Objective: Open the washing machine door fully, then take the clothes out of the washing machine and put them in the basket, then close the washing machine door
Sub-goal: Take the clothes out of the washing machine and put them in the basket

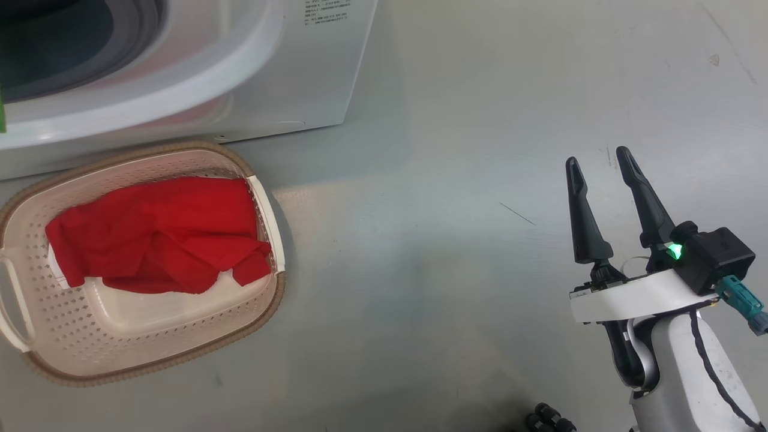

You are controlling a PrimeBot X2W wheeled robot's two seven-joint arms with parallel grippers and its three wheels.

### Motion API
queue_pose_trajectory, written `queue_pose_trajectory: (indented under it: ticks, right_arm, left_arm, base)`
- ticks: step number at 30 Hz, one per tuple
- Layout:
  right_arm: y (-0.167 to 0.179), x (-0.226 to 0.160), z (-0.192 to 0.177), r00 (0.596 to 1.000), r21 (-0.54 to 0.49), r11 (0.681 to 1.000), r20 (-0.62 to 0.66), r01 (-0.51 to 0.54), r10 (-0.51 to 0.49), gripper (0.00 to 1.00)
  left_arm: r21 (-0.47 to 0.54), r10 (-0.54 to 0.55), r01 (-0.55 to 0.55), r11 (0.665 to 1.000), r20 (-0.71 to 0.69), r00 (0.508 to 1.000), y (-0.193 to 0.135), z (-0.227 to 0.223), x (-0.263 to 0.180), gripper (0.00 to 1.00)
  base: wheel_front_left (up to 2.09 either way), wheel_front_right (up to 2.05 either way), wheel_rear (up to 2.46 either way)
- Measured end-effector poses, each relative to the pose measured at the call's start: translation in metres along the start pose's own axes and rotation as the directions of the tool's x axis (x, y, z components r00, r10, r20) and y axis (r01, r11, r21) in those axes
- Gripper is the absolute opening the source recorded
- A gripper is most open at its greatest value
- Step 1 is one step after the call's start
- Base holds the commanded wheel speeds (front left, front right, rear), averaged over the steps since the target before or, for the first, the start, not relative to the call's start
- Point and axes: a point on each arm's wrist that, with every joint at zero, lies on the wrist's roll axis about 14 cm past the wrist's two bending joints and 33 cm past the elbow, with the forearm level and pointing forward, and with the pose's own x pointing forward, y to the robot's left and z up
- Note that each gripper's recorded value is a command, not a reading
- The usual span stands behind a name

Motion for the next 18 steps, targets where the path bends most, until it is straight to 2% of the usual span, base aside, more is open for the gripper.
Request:
queue_pose_trajectory:
  ticks: [17, 18]
  right_arm:
    - [-0.005, 0.006, -0.005, 1.000, -0.004, 1.000, -0.008, 0.006, -0.006, 1.00]
    - [-0.005, 0.007, -0.005, 1.000, -0.004, 1.000, -0.009, 0.007, -0.007, 1.00]
  left_arm:
    - [0.011, -0.003, 0.004, 1.000, -0.070, 0.998, -0.004, -0.014, 0.019, 1.00]
    - [0.010, -0.003, 0.004, 1.000, -0.074, 0.997, -0.004, -0.015, 0.020, 0.47]
  base:
    - [0.00, 0.00, 0.00]
    - [0.00, 0.00, 0.00]
